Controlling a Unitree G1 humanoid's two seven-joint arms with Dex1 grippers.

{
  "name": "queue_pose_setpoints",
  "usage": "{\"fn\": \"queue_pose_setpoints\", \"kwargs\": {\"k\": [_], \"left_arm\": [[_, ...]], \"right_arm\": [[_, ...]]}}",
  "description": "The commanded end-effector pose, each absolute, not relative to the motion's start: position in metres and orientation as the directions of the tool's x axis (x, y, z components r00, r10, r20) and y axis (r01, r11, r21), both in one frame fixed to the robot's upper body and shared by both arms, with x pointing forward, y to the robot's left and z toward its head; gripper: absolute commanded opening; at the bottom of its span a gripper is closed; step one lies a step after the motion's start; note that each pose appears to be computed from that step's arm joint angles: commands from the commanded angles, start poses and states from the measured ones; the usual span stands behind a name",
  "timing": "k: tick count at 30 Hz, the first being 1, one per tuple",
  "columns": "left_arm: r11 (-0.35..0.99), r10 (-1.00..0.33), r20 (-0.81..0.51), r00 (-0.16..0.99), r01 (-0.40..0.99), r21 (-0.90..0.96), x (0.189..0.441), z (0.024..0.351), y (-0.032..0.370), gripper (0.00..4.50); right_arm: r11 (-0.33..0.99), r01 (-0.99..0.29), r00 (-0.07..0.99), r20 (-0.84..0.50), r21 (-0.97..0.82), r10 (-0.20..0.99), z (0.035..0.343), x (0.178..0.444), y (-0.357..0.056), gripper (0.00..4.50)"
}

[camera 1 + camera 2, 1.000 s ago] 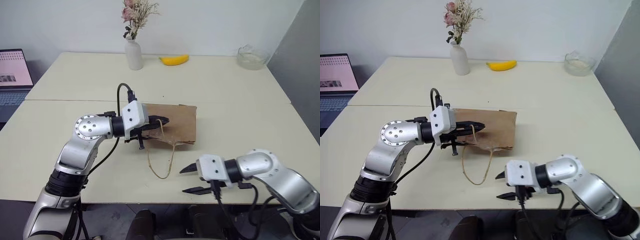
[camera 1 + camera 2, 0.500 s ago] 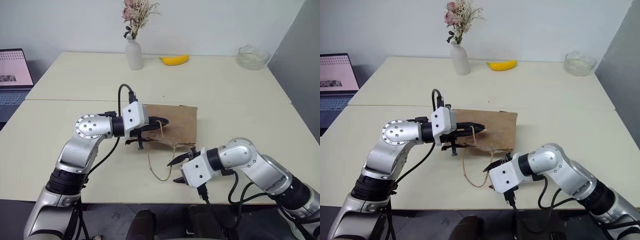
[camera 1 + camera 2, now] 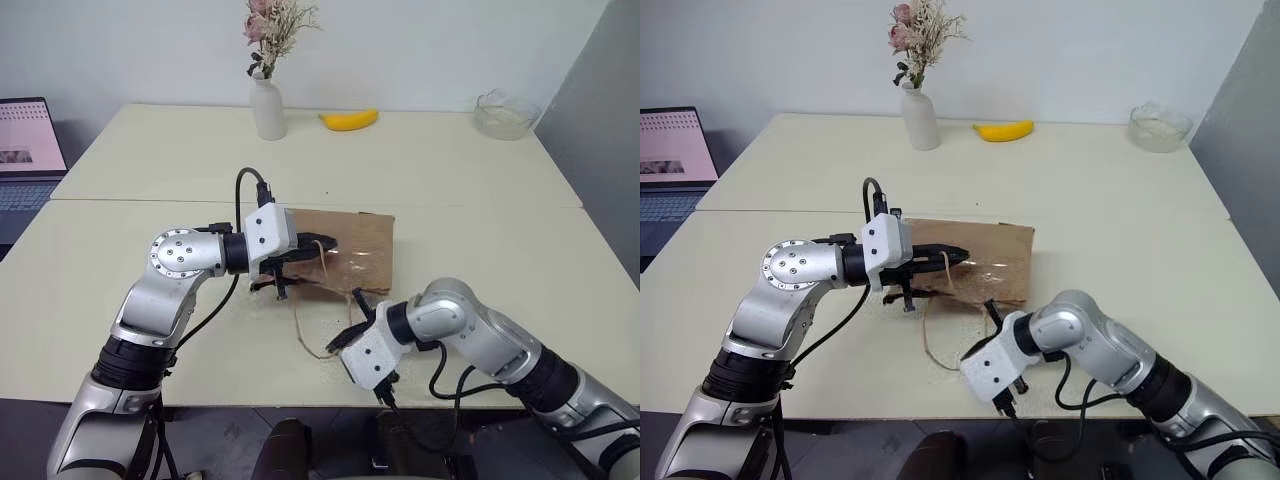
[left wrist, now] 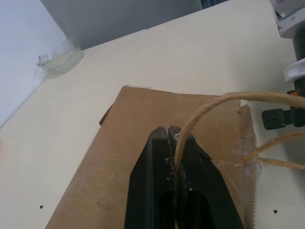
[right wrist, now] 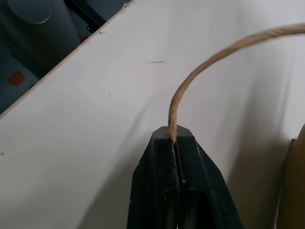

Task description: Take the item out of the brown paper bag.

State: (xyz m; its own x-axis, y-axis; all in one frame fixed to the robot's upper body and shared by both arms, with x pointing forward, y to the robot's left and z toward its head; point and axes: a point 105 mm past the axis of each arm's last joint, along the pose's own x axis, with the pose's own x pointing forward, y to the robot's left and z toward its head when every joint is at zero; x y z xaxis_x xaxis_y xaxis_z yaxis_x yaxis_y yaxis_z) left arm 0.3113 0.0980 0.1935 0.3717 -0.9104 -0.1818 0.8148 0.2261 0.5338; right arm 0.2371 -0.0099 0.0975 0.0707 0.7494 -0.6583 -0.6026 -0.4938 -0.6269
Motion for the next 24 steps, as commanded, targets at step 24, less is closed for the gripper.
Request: {"fn": "queue_pose_setpoints", "kwargs": {"k": [24], "left_arm": [[0.668, -0.737, 0.145, 0.660, 0.677, 0.309, 0.372, 0.288, 0.109, 0.00]], "right_arm": [[-0.528, -0.629, 0.156, -0.759, -0.570, 0.633, 0.036, 0.238, -0.051, 0.01]]}}
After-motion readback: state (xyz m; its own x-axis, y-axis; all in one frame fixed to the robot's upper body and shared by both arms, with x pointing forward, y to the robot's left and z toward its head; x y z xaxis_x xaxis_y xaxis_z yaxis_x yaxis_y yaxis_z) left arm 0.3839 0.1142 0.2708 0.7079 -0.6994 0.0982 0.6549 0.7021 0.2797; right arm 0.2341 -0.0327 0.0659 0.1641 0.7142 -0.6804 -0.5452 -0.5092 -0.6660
